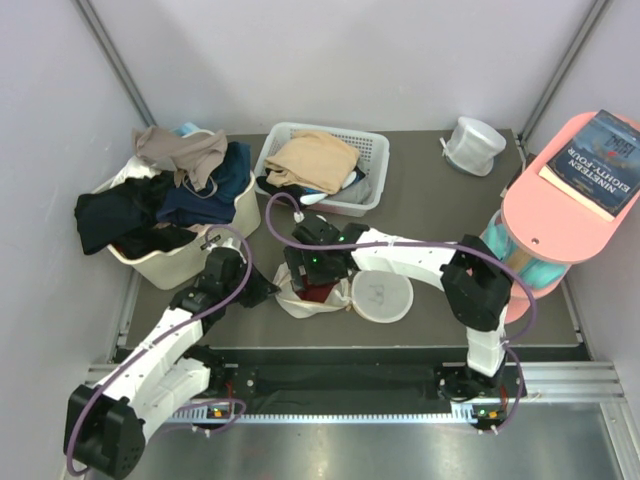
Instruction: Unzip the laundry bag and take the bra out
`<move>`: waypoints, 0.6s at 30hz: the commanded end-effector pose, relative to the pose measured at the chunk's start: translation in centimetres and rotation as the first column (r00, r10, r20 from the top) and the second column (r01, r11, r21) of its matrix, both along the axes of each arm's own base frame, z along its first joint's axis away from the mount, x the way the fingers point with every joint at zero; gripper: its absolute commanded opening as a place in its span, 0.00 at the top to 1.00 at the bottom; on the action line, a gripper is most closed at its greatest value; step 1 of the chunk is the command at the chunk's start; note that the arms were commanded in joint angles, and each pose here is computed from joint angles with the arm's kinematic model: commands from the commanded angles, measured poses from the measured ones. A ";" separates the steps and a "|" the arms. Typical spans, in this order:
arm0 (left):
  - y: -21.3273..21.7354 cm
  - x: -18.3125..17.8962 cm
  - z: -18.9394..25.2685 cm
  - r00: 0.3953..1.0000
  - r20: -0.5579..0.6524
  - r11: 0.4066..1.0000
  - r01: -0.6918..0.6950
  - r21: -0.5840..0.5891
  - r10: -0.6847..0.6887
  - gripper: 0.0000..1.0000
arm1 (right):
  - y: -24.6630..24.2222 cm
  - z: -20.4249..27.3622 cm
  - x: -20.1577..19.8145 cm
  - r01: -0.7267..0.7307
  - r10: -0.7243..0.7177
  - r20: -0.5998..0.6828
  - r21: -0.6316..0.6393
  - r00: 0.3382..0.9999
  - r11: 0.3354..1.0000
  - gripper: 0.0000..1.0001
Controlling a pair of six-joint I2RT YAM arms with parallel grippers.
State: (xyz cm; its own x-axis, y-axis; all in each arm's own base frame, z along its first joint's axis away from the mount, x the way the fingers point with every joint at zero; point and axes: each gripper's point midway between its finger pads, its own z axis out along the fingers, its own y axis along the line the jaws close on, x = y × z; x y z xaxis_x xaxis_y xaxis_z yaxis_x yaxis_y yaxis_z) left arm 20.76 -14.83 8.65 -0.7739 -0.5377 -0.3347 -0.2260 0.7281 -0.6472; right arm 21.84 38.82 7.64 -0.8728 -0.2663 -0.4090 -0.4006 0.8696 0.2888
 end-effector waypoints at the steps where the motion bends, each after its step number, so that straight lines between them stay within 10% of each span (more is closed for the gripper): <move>1: -0.4 0.9 1.7 0.998 0.070 0.999 0.000 -0.034 0.003 1.00 | 1.8 0.5 0.5 0.018 -0.019 0.012 0.051 1.000 0.999 0.21; 3: -0.5 0.9 1.8 0.997 0.074 0.999 0.006 -0.038 -0.003 1.00 | 2.0 -0.3 0.4 0.018 -0.018 0.001 0.054 1.000 0.998 0.37; 7: -0.4 0.8 1.7 0.998 0.069 1.000 0.006 -0.029 -0.004 1.00 | 1.7 0.4 1.3 0.043 -0.044 0.021 0.059 0.999 0.997 1.00; 18: 2.2 0.9 1.6 0.993 0.090 0.993 -0.088 0.079 0.081 1.00 | -5.2 5.3 5.2 0.209 -0.221 0.056 0.169 0.974 0.963 1.00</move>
